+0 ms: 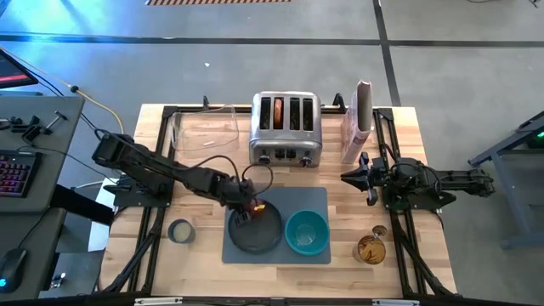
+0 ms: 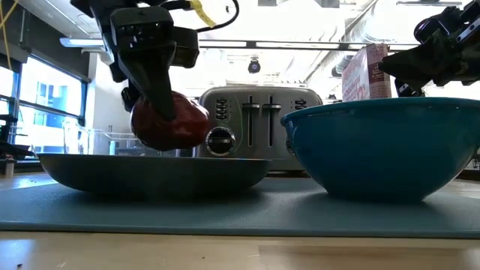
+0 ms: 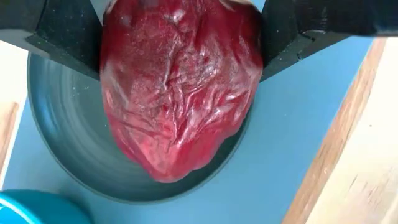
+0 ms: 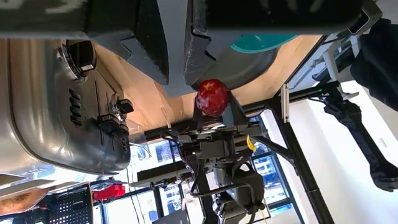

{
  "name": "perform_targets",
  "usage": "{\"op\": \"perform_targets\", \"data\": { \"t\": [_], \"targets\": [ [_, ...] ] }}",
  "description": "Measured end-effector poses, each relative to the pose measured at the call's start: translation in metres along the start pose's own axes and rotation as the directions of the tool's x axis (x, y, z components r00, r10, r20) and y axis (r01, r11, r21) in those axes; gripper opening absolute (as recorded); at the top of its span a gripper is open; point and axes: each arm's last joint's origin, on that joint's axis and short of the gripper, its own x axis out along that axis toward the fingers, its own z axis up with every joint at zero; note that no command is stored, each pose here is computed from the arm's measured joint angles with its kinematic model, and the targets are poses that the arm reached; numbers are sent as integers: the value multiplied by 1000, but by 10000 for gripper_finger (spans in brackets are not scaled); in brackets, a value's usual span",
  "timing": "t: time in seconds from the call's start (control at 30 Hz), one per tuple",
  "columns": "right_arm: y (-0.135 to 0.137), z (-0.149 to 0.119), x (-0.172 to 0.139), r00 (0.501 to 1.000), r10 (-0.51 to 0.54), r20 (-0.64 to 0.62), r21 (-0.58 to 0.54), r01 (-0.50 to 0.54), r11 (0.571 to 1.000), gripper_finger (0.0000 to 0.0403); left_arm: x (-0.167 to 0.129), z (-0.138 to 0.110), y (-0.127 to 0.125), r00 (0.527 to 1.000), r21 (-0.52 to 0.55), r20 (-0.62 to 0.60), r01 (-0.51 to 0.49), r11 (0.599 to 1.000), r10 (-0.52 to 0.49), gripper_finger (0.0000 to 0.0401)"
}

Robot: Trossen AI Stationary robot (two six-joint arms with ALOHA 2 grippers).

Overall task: Arrange a breakfast setting
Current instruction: Put the red apple on the black plate

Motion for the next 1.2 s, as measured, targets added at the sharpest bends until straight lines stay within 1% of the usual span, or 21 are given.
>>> {"op": "perform_targets", "data": {
  "t": [0.2,0.47,0.53,0.6,0.77,0.93,1.07,1.2],
  "targets": [
    [0,0,0,1000,0,0,0,0,1000,37,0,-6,-5,1000,24,-18,1,1000,0,335],
    [0,0,0,1000,0,0,0,0,1000,37,-1,-11,-10,999,52,0,-46,998,46,340],
    [0,0,0,1000,0,0,0,0,1000,37,5,-12,-10,999,53,-9,-51,997,52,340],
    [0,0,0,1000,0,0,0,0,1000,37,11,-15,-9,997,44,-38,-70,997,71,341],
    [0,0,0,1000,0,-2,0,0,1000,37,22,-16,-10,997,34,-56,-56,998,58,341],
    [0,0,0,1000,-2,-6,0,2,1000,37,23,-15,-11,997,28,-52,-53,998,55,341],
    [0,0,0,1000,-2,-6,0,2,1000,37,23,-15,-11,997,2,-52,-49,999,49,343],
    [0,0,0,1000,-1,-6,0,1,1000,37,23,-15,-10,997,-16,-64,-41,999,40,354]
  ]
}}
